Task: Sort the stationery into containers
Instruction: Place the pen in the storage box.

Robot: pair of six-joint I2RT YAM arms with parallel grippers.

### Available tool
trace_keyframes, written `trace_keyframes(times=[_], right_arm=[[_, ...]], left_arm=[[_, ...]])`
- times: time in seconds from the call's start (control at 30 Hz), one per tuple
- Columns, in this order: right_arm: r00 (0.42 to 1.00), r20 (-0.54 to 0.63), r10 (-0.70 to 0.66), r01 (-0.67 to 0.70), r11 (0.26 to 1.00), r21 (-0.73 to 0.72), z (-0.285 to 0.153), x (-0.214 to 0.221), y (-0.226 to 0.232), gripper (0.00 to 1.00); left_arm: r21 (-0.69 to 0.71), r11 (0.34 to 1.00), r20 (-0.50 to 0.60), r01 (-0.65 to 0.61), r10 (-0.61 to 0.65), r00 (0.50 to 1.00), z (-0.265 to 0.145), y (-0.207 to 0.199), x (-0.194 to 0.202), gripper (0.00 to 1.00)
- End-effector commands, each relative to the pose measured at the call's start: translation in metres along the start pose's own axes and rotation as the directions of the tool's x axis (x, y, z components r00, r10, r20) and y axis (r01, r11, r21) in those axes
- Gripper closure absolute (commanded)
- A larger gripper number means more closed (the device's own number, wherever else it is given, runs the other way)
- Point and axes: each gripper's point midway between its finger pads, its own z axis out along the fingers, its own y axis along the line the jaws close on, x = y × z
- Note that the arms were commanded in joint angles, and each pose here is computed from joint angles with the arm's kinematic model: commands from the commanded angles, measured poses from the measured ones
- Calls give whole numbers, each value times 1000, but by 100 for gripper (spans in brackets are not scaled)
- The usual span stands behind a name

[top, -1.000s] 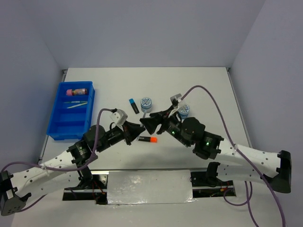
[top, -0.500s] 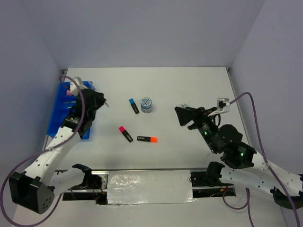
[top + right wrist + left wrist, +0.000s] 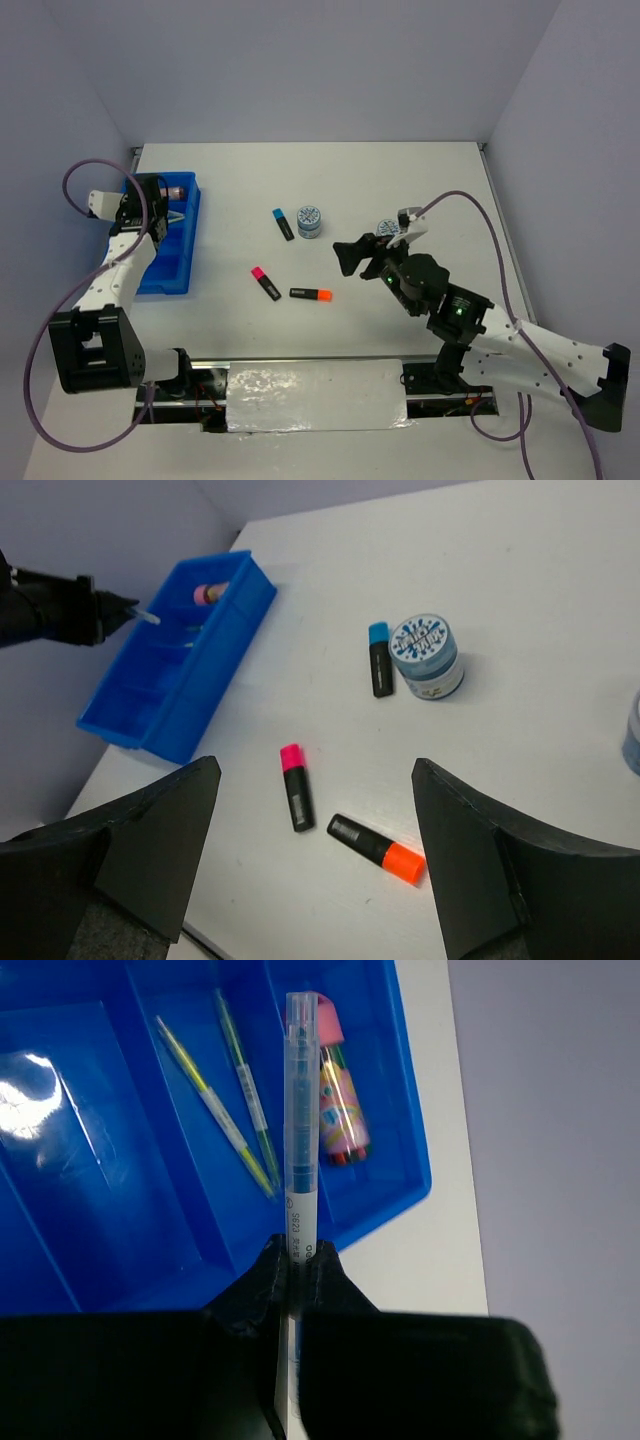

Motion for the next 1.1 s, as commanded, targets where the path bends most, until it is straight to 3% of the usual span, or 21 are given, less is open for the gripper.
trace_keyframes(times=[0.0, 0.43, 0.53, 0.67, 0.87, 1.07], right_arm=[[999, -19, 29, -31, 996, -88, 9, 9, 15, 15], [993, -117, 18, -33, 991, -128, 29, 34, 1, 14], [992, -123, 10, -28, 989, -144, 29, 34, 4, 14], [992, -127, 5, -24, 989, -149, 29, 34, 5, 14], [989, -151, -2, -23, 986, -164, 32, 40, 8, 14], [990, -144, 1, -26, 985, -168, 31, 39, 9, 14]], left_arm=[[33, 993, 81, 113, -115, 990, 17, -14, -23, 100], [-22, 990, 117, 139, -136, 984, 74, 11, -9, 100], [-28, 988, 123, 155, -150, 981, 80, 14, -6, 92], [-43, 984, 124, 173, -167, 978, 89, 13, -3, 95], [-84, 976, 108, 198, -189, 976, 103, 24, 6, 91], [-86, 977, 112, 194, -184, 977, 107, 30, 9, 72]])
